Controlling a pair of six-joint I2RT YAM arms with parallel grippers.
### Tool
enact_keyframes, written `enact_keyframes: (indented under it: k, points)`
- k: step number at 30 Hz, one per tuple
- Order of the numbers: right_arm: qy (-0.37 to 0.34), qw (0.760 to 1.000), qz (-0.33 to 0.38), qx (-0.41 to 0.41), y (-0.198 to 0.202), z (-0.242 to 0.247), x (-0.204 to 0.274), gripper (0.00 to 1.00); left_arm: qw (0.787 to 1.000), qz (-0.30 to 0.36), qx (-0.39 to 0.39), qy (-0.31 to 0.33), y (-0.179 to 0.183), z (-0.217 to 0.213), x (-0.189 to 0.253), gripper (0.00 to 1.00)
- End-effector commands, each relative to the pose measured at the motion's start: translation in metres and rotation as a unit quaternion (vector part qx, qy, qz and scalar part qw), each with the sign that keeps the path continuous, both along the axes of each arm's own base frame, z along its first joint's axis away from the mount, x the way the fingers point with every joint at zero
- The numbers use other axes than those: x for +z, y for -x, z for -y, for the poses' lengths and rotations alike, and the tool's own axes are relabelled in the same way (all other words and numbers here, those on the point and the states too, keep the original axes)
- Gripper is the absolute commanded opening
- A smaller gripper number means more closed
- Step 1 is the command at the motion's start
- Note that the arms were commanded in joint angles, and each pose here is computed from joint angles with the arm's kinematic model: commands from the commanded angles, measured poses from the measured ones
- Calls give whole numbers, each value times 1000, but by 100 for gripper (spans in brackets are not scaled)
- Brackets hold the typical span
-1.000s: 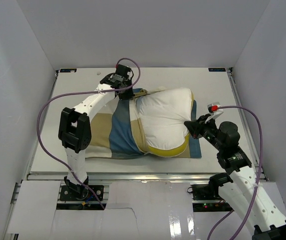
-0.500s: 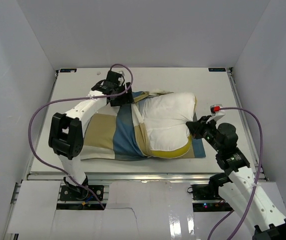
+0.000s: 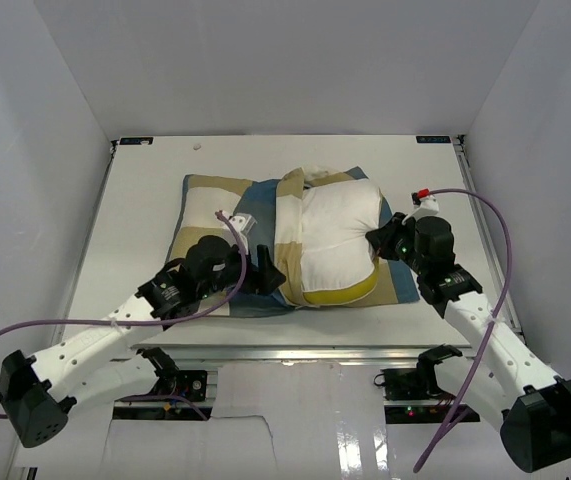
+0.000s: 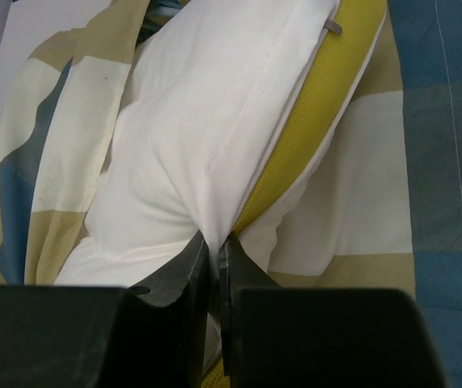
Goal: Remove the pillowcase from the pillow
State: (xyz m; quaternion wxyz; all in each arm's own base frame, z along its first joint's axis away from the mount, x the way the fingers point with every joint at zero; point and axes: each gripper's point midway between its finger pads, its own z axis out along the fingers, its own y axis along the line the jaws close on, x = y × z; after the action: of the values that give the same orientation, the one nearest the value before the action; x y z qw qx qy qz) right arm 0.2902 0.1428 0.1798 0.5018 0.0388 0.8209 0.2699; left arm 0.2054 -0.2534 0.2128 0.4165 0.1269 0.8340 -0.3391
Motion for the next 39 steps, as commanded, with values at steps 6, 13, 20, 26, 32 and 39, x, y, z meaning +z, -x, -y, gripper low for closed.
enact_keyframes:
  k: [6, 13, 20, 26, 32, 39]
  points:
    - [-78, 994, 75, -25, -29, -11, 76, 8, 997, -72, -35, -1, 24, 27, -71, 83]
    - [-94, 993, 75, -19, -28, -15, 77, 8, 995, -79, 32, -41, 6, 25, -98, 82]
    - [-77, 993, 91, -21, -32, -12, 88, 8, 981, -85, 132, -118, -13, -8, -121, 0]
    - [-60, 993, 91, -38, -48, 13, 108, 8, 935, -62, 300, -182, -16, -91, -119, 0]
    - [-57, 995, 85, -16, -55, 40, 115, 8, 905, -37, 388, -171, -14, -135, -95, 0]
    - [-64, 995, 79, 8, -49, 50, 108, 8, 855, -26, 482, -187, -14, -183, -73, 0]
